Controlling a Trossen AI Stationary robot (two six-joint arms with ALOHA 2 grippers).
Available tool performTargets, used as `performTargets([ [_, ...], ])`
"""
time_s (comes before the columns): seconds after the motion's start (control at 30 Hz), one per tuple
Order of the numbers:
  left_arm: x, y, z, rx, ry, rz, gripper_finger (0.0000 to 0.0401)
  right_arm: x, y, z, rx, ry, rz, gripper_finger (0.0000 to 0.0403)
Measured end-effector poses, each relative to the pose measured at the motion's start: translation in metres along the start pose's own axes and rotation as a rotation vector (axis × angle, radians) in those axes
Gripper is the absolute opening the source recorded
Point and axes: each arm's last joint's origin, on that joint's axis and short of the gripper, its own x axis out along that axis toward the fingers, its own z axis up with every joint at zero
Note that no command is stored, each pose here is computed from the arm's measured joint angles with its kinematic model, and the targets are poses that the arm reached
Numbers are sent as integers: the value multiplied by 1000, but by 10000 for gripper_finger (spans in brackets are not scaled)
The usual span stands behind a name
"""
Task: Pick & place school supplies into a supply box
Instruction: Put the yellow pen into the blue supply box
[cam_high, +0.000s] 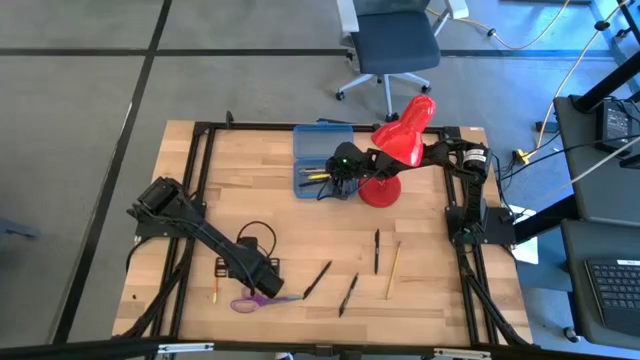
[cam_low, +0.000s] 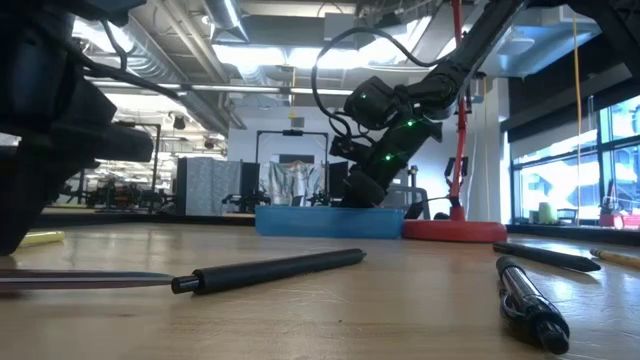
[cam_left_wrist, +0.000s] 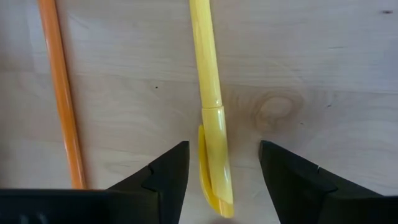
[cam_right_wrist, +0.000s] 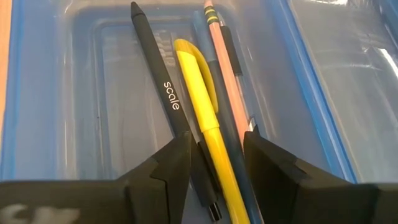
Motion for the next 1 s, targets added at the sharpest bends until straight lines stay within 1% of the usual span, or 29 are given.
performTargets([
  [0.13, 0, -1, 0, 3, -5, -13, 175, 0, 0, 0, 0, 4, 1, 154],
  [0.4, 1, -3, -1, 48, -10, -52, 142, 0, 0, -1, -2, 7, 3, 154],
  [0.7, 1, -5, -2, 152, -20, -72, 90, -6, -1, 3, -7, -8, -2, 154],
  [0.87, 1, -5, -1, 197, -43, -78, 62, -17, 8, 12, -21, -33, 13, 154],
  [1.0, 0, -5, 0, 231, -47, -77, 54, -28, 22, 20, -51, -53, 80, 154],
])
